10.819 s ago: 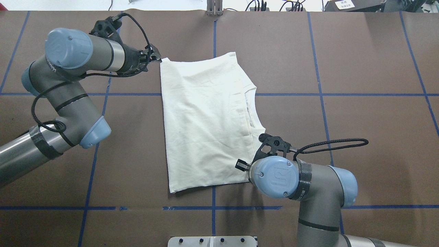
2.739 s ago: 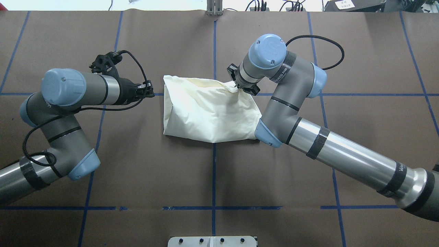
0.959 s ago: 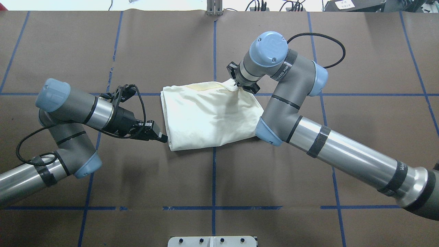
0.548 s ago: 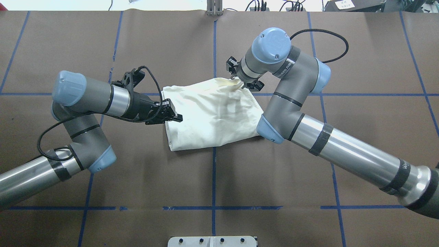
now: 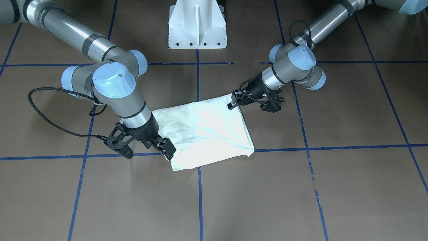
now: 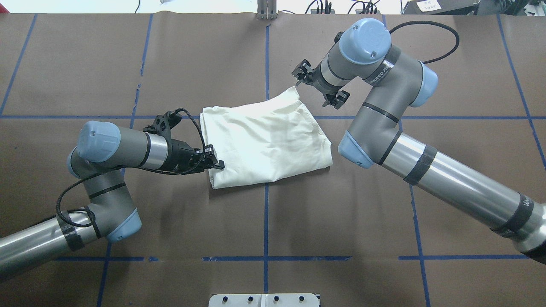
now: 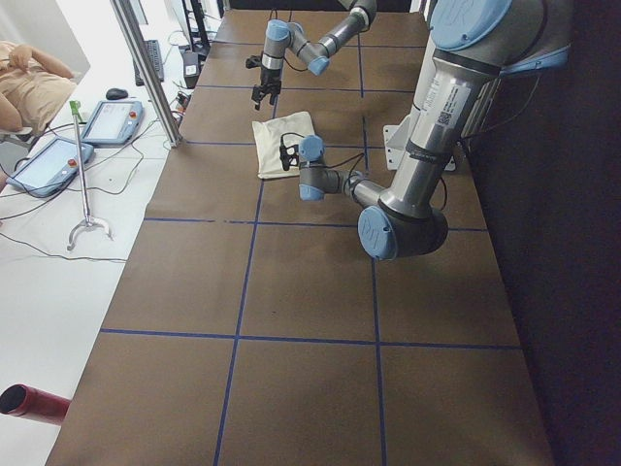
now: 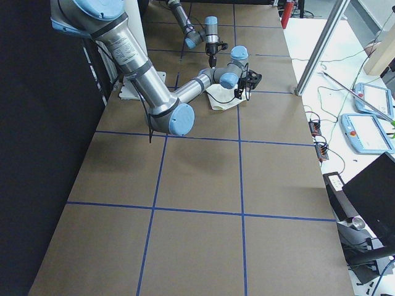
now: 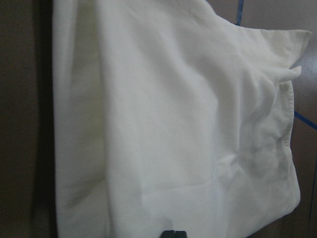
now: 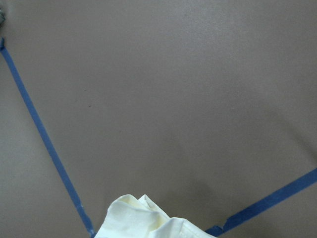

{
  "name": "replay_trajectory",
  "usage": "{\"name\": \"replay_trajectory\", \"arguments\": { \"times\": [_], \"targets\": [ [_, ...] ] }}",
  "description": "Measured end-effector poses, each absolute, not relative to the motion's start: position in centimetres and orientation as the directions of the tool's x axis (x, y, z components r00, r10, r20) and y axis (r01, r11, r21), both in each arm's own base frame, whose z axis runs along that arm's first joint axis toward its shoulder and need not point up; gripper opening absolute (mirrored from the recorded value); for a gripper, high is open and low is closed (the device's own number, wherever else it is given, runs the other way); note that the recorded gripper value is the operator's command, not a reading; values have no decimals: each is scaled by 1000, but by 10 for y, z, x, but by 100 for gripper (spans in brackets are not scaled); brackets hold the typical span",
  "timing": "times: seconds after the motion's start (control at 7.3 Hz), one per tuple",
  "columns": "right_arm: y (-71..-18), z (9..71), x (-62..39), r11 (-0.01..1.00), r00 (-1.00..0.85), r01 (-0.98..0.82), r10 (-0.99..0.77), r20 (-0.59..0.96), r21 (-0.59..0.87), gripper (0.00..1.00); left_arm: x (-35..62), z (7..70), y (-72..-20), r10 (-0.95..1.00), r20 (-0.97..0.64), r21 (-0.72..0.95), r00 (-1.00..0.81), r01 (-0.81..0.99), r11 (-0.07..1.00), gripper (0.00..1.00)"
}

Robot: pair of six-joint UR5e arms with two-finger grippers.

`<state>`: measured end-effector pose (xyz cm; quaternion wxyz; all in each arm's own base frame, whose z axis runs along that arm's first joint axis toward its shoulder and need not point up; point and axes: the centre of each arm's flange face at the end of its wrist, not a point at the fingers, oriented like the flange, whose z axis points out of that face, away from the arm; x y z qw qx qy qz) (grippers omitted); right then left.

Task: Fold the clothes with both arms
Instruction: 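Release and raise the right gripper while the left gripper presses the side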

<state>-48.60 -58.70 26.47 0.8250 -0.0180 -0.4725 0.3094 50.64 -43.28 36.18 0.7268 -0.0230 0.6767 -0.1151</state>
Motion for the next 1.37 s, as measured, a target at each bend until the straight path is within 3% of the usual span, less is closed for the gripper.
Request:
{"name": "replay_trajectory", "arguments": {
  "times": [0.55, 0.96, 1.37],
  "targets": [
    [-582, 266, -472, 811, 355, -485, 524, 774, -327, 100, 481, 366, -424, -197, -979, -187, 57, 146, 971, 0],
    [-581, 268, -447, 813, 340, -465, 529, 777, -350, 100, 513, 291, -427, -252, -958, -224, 133, 198, 954, 0],
    [-579, 270, -443, 814, 339, -462, 529, 778, -352, 100, 552, 288, -399, -264, -944, -215, 200, 234, 948, 0]
  ]
}}
